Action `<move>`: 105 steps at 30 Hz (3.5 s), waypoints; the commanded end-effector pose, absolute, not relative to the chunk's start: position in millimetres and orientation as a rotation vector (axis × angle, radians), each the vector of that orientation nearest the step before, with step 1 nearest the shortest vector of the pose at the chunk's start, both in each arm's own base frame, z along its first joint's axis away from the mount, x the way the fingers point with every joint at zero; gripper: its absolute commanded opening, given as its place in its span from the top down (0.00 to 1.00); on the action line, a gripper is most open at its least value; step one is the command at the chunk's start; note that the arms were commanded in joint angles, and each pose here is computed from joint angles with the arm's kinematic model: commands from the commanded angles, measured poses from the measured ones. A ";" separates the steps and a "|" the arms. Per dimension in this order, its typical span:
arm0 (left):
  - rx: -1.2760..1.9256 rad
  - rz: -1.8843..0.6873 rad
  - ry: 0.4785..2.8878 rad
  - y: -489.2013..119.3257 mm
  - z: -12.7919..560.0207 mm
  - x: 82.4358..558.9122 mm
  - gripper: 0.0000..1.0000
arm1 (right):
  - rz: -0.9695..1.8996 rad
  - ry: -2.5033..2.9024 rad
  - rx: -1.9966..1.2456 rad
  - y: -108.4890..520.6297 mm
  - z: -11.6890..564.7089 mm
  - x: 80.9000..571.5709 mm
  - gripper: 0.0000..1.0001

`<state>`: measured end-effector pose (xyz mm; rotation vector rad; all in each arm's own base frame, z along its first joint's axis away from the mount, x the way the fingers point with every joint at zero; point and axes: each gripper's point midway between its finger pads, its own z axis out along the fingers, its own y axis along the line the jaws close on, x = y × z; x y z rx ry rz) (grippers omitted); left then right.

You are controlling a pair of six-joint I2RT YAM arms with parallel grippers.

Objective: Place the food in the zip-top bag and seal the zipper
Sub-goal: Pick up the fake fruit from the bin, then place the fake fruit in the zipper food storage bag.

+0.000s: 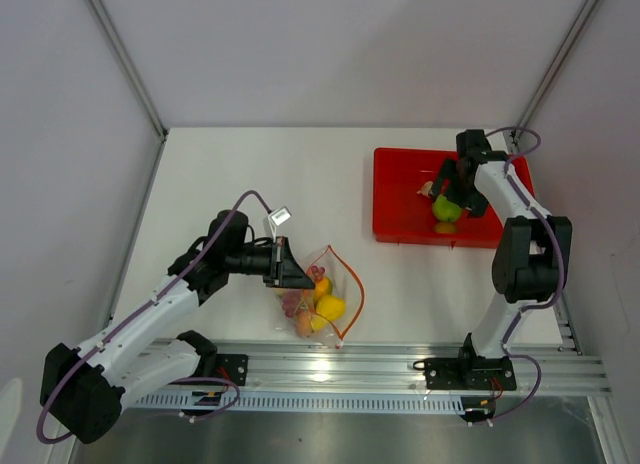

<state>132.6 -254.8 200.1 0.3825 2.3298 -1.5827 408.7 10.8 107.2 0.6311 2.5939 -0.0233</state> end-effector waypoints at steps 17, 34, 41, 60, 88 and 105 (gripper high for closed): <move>0.433 -1.590 2.302 -254.6 199.9 127.7 0.99 | -0.234 2.785 0.626 -5.2 25.5 397.1 0.02; 0.423 -1.587 2.309 -254.4 201.2 128.1 1.00 | -0.224 2.754 0.583 -2.4 13.1 397.3 0.39; 0.410 -1.583 2.322 -254.5 199.3 128.9 0.99 | -0.219 2.703 0.568 -6.0 29.3 405.0 0.74; 0.404 -1.583 2.314 -255.1 207.7 130.4 0.99 | -0.164 2.530 0.498 -5.3 96.6 421.0 0.89; 0.350 -1.554 2.288 -273.2 236.9 168.5 1.00 | 0.769 2.362 -0.597 233.6 235.9 225.6 0.92; 0.251 -1.540 2.260 -273.7 246.3 178.4 0.99 | 1.028 2.328 -0.913 267.4 221.6 145.4 0.90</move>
